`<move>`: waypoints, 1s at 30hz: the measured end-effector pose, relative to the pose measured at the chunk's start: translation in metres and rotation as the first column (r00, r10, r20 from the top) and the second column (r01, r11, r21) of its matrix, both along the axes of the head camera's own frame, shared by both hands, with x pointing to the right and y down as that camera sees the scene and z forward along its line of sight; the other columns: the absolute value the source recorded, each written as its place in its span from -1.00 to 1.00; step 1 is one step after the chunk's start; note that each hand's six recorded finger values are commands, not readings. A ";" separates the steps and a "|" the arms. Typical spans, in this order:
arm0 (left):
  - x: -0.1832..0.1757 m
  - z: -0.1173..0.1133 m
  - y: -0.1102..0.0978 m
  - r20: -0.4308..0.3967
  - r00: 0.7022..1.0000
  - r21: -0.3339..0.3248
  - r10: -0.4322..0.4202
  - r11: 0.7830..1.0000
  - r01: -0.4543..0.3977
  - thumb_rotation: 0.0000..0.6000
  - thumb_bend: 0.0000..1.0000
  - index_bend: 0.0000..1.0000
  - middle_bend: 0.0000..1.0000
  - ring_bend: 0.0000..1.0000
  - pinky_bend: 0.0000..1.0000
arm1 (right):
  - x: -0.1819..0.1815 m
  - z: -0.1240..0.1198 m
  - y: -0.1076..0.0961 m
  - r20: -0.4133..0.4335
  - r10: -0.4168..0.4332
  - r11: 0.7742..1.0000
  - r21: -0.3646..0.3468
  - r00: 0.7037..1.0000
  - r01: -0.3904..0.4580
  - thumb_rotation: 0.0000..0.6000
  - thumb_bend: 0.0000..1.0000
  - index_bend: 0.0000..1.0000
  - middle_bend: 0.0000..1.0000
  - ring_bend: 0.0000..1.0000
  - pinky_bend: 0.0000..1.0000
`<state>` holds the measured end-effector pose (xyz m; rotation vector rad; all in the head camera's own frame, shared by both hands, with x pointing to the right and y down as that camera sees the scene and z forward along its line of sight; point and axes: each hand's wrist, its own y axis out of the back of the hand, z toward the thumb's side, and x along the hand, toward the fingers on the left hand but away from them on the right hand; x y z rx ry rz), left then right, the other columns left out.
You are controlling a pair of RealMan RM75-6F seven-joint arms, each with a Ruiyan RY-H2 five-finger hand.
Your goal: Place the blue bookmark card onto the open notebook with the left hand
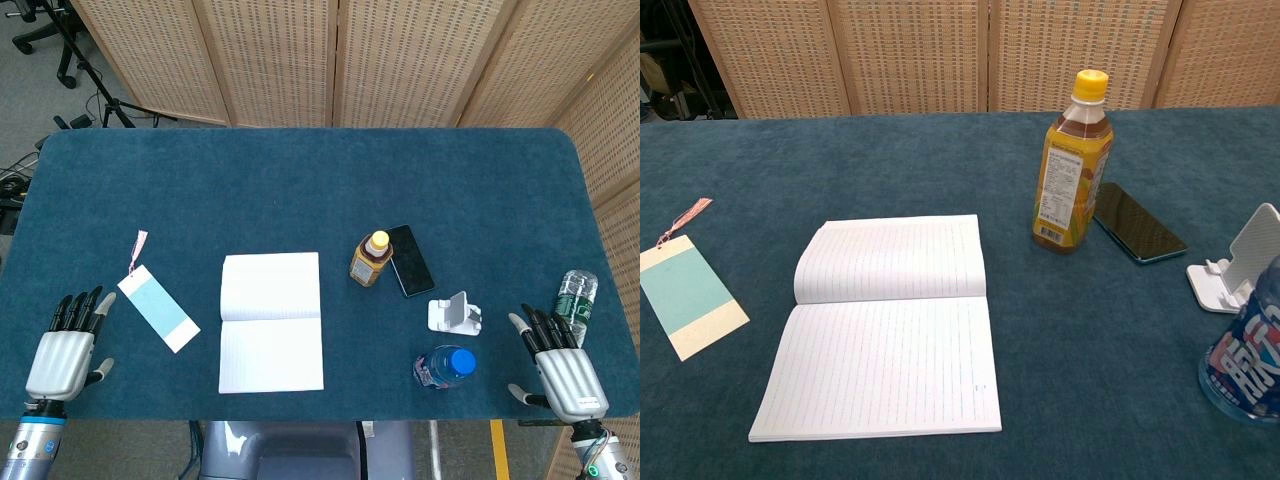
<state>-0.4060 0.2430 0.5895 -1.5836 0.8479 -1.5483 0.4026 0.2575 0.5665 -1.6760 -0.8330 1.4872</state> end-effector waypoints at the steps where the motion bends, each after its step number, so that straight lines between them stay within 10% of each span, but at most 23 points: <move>1: 0.000 0.000 0.000 -0.001 1.000 0.000 0.000 1.000 0.000 1.00 -0.61 -1.00 -1.00 -1.00 -1.00 | 0.000 0.000 0.000 0.000 0.001 1.000 0.000 1.000 -0.001 1.00 -1.00 -1.00 -1.00 -1.00 -1.00; 30: 0.005 -0.008 -0.031 -0.098 0.990 -0.021 0.105 0.994 -0.108 1.00 -0.64 -1.00 -1.00 -1.00 -1.00 | 0.003 0.000 -0.003 -0.011 0.017 1.000 0.011 1.000 -0.017 1.00 -1.00 -1.00 -1.00 -1.00 -1.00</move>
